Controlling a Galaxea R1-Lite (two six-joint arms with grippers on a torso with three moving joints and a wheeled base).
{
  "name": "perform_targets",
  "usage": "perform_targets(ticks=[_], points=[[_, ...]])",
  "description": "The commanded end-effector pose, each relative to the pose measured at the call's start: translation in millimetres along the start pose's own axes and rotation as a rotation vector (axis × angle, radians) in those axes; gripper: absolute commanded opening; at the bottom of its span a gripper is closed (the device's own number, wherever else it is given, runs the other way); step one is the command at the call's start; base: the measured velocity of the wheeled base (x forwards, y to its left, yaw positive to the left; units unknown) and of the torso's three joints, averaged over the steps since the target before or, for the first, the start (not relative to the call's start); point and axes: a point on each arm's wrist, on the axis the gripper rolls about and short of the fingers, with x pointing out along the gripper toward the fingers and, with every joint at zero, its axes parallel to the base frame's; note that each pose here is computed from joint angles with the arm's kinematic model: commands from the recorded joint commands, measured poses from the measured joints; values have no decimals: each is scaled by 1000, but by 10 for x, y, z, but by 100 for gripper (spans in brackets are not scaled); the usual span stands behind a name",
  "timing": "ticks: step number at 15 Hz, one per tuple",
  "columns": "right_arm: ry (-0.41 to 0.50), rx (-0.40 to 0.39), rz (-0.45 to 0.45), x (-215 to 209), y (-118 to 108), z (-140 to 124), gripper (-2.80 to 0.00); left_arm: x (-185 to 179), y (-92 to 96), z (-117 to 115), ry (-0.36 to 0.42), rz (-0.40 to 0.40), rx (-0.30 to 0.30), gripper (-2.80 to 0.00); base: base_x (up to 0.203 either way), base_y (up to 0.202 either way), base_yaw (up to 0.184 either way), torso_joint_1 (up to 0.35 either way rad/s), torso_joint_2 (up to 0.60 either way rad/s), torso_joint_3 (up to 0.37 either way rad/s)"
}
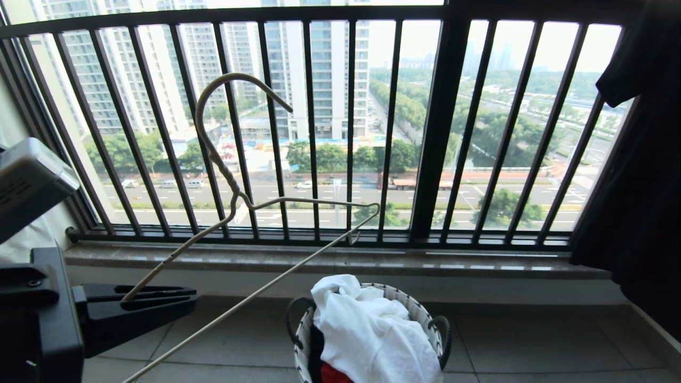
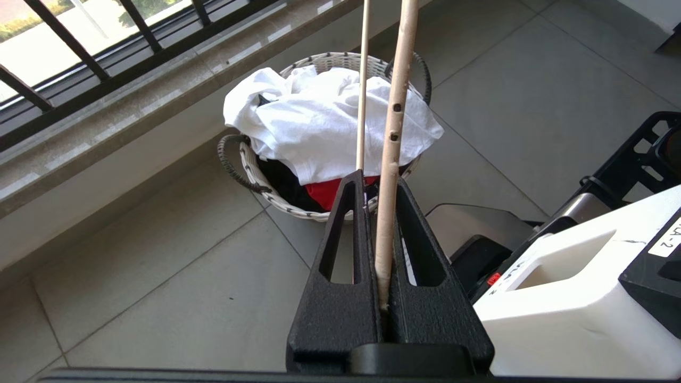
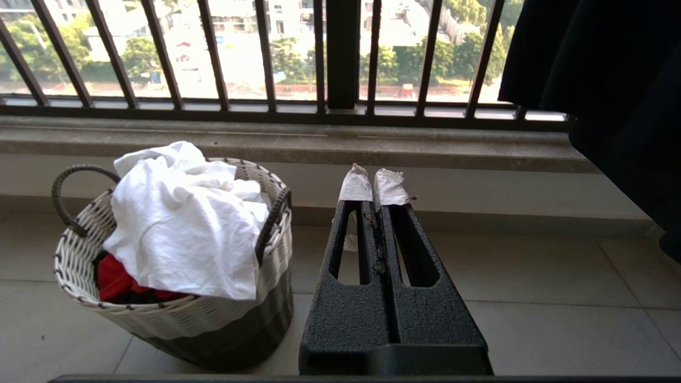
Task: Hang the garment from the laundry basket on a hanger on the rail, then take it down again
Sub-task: Pick up clothes from the basket
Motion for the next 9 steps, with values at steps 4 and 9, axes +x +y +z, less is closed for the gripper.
perform_targets(ticks=[4, 9], points=[[1, 0, 0, 1, 0, 0, -280, -103, 0, -10, -30, 3, 47, -280, 0, 0, 0, 0, 0, 0], [1, 0, 0, 1, 0, 0, -280, -92, 2, -15, -24, 8, 46, -280, 0, 0, 0, 0, 0, 0]])
